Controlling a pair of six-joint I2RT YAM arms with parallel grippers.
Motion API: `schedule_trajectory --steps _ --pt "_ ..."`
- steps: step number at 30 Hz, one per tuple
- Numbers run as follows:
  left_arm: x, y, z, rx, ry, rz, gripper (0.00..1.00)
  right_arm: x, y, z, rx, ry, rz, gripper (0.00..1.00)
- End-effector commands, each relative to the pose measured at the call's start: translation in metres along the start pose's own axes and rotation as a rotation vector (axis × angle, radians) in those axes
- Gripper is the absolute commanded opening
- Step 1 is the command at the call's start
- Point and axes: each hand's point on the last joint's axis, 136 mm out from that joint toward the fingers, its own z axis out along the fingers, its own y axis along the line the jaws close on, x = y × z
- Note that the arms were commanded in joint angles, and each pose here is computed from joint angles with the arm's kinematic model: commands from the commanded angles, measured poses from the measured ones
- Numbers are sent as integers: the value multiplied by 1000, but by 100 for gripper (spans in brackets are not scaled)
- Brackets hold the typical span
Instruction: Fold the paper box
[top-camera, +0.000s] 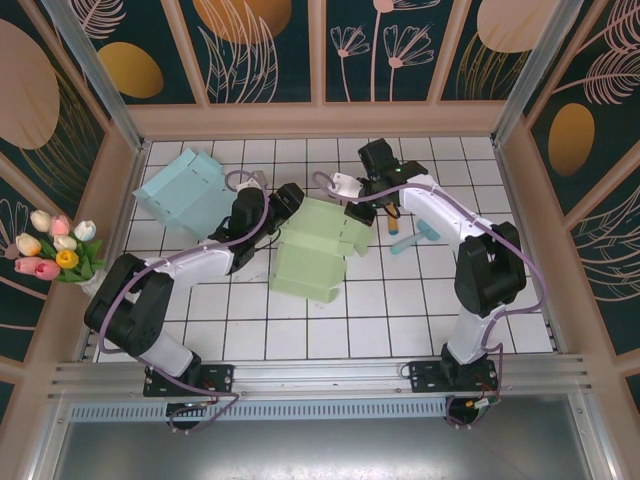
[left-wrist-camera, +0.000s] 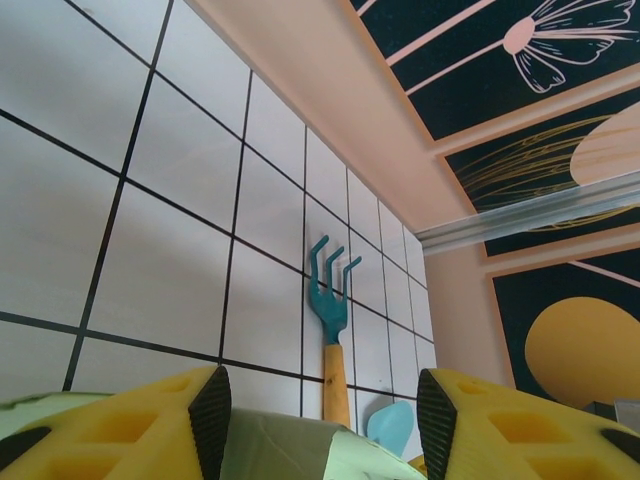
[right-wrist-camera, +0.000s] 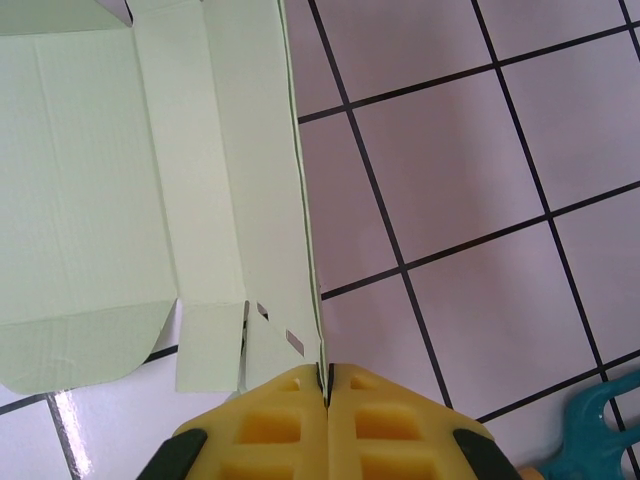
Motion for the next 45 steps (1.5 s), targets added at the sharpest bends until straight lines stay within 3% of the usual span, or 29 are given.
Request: schedule_trajectory --steps 1,7,10,14,19,24,30,39,45 --pt "-10 -15 -10 -2 -40 98 54 -9 -5 -14 35 -46 -21 0" --pt "-32 31 -55 -215 -176 314 60 -7 -9 -16 54 -45 -13 0" --pt "-20 43 -65 -190 -155 366 60 -4 -10 -13 51 -33 -7 0" --pt "10 44 -63 -73 -51 428 59 -2 -10 -11 46 -20 1 0" --pt "22 62 -54 -89 -7 503 58 0 -9 -9 40 -17 0 0" --pt "11 64 -50 -129 -57 548 64 0 -9 -8 39 -17 -1 0" --pt "-2 93 -38 -328 -70 556 71 0 -8 -8 36 -17 -3 0" --pt "-1 104 -22 -371 -56 548 72 0 -7 -7 29 -20 -9 0" --pt "7 101 -11 -313 -30 574 71 -1 -4 -7 17 -28 -20 0"
